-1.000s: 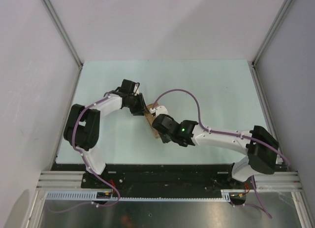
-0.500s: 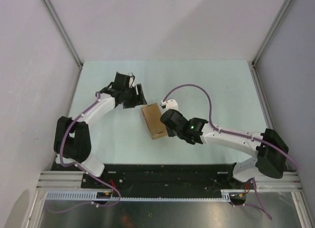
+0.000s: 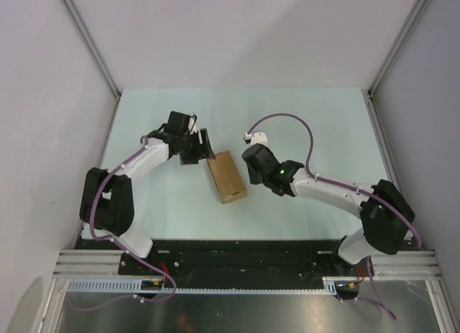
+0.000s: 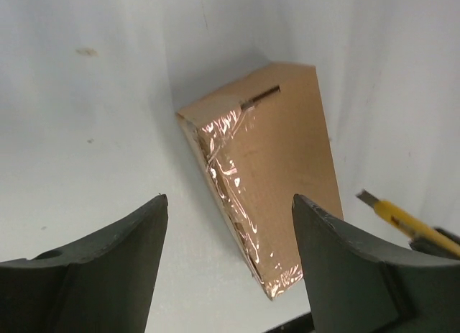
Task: Unpack the express box
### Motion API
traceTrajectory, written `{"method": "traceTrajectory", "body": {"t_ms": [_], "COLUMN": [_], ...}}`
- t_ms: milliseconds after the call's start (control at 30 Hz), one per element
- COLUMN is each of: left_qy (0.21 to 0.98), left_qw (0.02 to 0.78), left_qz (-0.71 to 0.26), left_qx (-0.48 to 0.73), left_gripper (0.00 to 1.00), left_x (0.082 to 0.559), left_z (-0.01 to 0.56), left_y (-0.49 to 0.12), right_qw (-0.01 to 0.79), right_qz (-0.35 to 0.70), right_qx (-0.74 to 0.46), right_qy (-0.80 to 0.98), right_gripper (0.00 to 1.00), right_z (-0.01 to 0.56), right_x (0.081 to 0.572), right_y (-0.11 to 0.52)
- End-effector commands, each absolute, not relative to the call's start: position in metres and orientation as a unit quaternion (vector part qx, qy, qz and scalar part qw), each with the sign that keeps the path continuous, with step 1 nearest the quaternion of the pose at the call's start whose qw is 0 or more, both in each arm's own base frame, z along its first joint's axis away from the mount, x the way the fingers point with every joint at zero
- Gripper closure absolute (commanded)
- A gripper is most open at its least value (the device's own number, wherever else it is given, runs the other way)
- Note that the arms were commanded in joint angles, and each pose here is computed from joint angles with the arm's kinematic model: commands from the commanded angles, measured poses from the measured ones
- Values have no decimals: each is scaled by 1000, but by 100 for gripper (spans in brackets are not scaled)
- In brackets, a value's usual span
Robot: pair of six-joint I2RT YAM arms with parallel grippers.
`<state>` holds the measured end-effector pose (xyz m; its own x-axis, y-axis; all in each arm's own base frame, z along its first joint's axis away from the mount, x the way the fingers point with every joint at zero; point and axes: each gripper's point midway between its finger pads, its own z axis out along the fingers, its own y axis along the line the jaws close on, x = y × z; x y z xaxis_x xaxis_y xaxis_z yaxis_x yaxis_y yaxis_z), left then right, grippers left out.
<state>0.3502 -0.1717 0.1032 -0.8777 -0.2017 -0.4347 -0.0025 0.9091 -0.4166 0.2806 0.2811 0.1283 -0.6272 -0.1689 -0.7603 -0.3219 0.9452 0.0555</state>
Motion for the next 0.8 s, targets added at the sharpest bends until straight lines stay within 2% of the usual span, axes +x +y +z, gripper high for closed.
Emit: {"method": "traceTrajectory", "body": {"t_ms": [0, 300, 467, 567, 633, 667, 767], "left_qy": [948, 956, 945, 938, 941, 950, 953], "left_qw": [191, 154, 178, 179, 197, 218, 236], "left_qz": [-251, -244, -272, -295, -273, -222, -172], "left_qx": [-38, -48, 7, 42, 39, 4, -78], "left_gripper": [26, 28, 29, 30, 30, 30, 29], "left_x": [332, 316, 346, 358, 369, 380, 387], "left_z": [89, 65, 81, 83, 84, 79, 84], "left_y": [-187, -186, -210, -229, -227, -210, -174], "right_qw": [409, 370, 370, 376, 383, 391, 402], "right_qz": [139, 188, 231, 249, 251, 242, 219], "right_qx": [-176, -237, -293, -298, -289, -277, -240], "right_qy": [884, 878, 851, 841, 841, 844, 856], "right_gripper": [100, 100, 100, 100, 100, 100, 100], "right_z": [126, 118, 121, 124, 127, 129, 140], "right_x": [284, 243, 216, 217, 220, 225, 236], "right_y": [308, 348, 381, 392, 393, 389, 368]}}
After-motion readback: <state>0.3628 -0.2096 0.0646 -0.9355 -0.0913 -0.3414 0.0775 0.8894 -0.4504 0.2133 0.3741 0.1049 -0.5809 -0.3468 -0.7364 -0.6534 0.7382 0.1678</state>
